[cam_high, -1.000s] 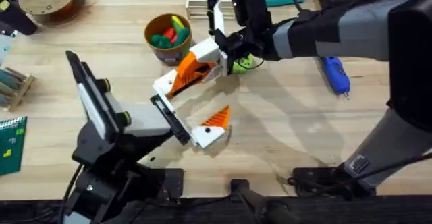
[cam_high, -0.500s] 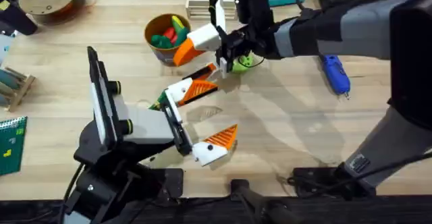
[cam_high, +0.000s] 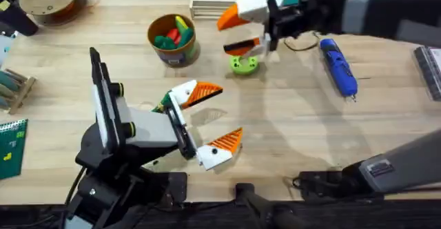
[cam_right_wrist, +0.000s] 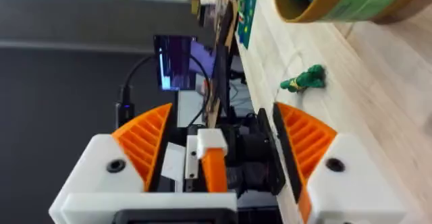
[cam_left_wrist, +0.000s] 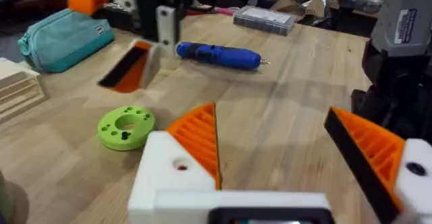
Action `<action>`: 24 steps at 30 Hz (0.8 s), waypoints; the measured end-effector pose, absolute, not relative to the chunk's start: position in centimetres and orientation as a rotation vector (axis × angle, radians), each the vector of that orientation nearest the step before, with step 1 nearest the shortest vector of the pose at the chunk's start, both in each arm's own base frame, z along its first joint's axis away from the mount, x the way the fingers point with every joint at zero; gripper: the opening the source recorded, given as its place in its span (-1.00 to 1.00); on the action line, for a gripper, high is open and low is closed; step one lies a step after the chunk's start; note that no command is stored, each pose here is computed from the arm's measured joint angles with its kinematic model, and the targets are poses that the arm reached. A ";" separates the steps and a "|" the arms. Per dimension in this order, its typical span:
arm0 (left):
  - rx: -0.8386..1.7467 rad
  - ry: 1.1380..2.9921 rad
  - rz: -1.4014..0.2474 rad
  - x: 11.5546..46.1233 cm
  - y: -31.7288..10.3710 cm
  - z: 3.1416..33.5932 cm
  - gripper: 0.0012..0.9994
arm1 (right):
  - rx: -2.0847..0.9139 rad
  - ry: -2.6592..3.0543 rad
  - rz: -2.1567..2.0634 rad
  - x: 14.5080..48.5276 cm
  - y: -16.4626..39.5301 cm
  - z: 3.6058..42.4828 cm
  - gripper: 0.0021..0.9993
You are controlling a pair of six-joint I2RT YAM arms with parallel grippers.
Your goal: Pick up the gripper from the table and insert it into the empty holder that is missing its gripper. Then pick up a screw, insert it into the mounting hole, and use the screwdriver to tighten it. Finally, clean up the table by picking up the vegetable and placing it into the bucket.
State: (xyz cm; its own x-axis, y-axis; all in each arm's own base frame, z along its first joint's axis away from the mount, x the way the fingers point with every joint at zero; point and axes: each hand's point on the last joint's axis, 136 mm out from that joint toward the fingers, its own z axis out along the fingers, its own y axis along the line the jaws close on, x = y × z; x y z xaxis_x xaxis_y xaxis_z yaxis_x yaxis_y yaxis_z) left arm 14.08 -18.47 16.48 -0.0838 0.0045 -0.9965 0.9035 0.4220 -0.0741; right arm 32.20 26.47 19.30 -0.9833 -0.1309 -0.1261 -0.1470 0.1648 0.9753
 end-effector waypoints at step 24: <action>0.857 1.459 -0.926 14.1 -18.5 16.5 0.97 | -0.709 2.518 2.022 22.1 29.8 16.3 0.28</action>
State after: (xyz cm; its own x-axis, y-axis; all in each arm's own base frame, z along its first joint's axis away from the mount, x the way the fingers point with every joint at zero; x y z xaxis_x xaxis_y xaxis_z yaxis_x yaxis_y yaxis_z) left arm 14.08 -18.47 16.47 -0.0841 0.0046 -0.9964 0.9036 0.4219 -0.0743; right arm 22.13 29.77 16.32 -0.8950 -0.4248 -0.1358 -0.2244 0.1657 0.9603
